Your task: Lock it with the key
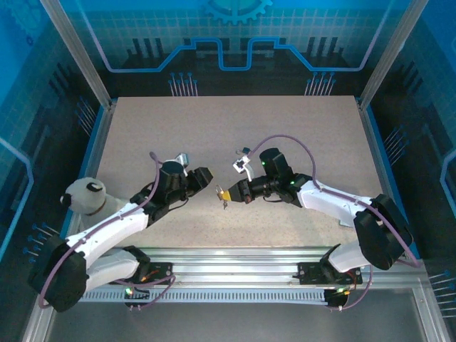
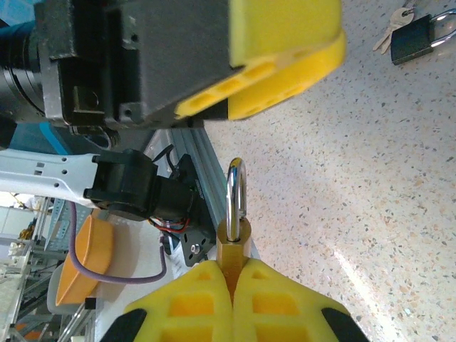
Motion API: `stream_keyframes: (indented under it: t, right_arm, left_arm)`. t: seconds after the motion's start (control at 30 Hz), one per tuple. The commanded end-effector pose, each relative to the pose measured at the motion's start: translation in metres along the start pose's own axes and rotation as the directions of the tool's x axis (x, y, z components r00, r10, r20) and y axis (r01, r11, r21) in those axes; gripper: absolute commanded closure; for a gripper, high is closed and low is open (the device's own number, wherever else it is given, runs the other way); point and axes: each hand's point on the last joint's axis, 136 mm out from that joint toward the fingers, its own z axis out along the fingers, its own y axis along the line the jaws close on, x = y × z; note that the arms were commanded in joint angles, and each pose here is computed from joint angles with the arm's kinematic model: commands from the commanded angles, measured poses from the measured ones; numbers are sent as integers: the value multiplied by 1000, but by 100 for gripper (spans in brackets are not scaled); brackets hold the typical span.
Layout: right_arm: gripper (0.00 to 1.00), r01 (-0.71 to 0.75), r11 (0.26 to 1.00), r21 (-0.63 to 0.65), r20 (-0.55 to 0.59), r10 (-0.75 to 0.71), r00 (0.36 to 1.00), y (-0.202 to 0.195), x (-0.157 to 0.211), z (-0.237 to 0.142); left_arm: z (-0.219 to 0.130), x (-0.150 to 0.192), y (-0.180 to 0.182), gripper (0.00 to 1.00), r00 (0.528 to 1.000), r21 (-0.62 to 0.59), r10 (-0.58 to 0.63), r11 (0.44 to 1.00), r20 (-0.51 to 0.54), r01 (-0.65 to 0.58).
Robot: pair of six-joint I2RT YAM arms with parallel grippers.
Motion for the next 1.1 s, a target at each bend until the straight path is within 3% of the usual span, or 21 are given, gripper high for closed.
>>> stream_keyframes:
  t: [0.0,0.17,0.33,0.53,0.9,1.07]
  right_arm:
    - [100,65,996,-56,-4,-65,998,16,1,0]
    - [100,75,994,-81,-27,-77,997,22,4,3]
    - [100,78,992,-102,-39,-83,996,26,7,3]
    - [100,63,990,-125,-58,-71,996,27,9,6]
    - [100,61,984,-165,-70,-74,995,33,11,6]
    - [100,63,981,-182,-81,-79,994,36,13,7]
  left_arm:
    - [-9,4,-5,49,999,33,14,999,-37,-13]
    - [-13,18,-38,34,987,184,90,981,-135,-64]
    - [-18,34,-46,32,960,248,176,961,-220,-119]
    - [-28,39,-33,33,944,270,212,953,-254,-141]
    - [-47,58,-41,39,925,396,254,909,-283,-129]
    - [-49,63,-39,48,922,417,258,901,-289,-121]
